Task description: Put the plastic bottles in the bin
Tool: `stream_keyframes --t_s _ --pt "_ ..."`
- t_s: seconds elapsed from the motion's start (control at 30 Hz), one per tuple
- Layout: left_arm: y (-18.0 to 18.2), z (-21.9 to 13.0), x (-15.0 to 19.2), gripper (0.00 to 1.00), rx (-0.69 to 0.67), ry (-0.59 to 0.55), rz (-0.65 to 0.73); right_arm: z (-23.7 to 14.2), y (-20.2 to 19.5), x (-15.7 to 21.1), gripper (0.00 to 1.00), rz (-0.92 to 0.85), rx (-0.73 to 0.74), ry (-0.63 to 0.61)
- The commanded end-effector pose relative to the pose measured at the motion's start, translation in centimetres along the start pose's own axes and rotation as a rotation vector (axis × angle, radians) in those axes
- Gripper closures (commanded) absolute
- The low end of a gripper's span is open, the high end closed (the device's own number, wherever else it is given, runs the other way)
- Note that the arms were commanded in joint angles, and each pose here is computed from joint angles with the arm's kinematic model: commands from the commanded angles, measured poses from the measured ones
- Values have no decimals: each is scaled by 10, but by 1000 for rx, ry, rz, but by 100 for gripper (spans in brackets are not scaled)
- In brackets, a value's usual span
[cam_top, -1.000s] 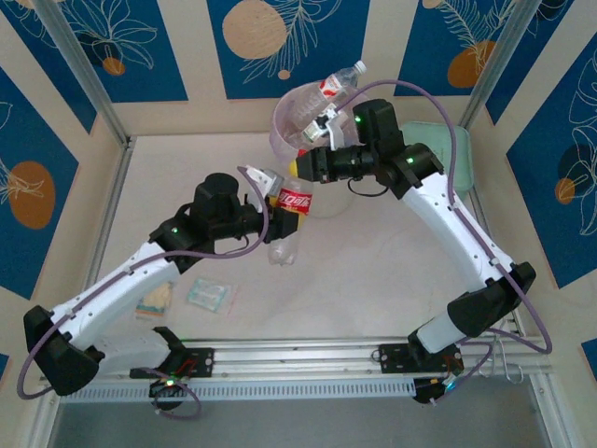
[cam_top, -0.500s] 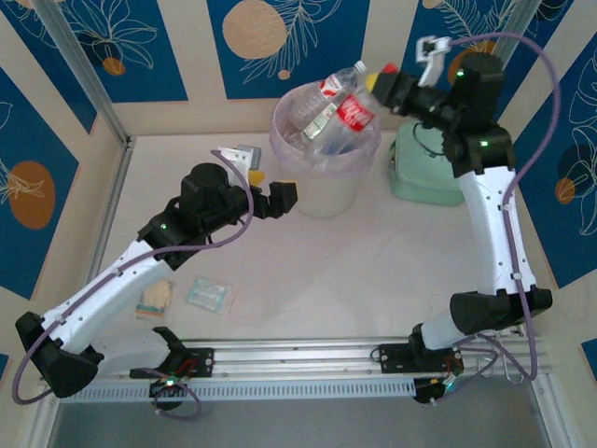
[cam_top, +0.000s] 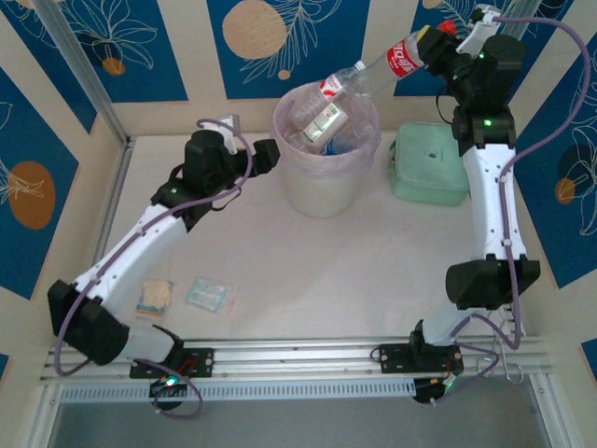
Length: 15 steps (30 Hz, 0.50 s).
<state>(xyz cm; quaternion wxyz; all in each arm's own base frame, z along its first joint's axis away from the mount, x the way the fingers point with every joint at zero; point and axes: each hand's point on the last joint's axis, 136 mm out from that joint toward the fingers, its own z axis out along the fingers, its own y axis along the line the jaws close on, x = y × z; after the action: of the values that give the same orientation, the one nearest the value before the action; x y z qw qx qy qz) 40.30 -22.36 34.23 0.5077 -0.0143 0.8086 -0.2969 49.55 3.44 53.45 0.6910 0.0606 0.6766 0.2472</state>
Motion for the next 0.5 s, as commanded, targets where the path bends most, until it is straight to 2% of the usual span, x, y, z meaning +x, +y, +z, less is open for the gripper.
stream_keyframes --t_s 0.0,0.1,0.23,0.47 --pt "3 15 -27 3 -47 -77 -18 8 -3 5 100 -110 45 14" --pt "13 36 -26 4 -99 -73 -19 16 -8 31 100 -157 50 107" --pt "23 59 -23 5 -151 -53 -14 19 3 68 100 -192 -18 242" --pt "35 102 -13 7 -164 13 -44 31 15 142 100 -192 -90 487"
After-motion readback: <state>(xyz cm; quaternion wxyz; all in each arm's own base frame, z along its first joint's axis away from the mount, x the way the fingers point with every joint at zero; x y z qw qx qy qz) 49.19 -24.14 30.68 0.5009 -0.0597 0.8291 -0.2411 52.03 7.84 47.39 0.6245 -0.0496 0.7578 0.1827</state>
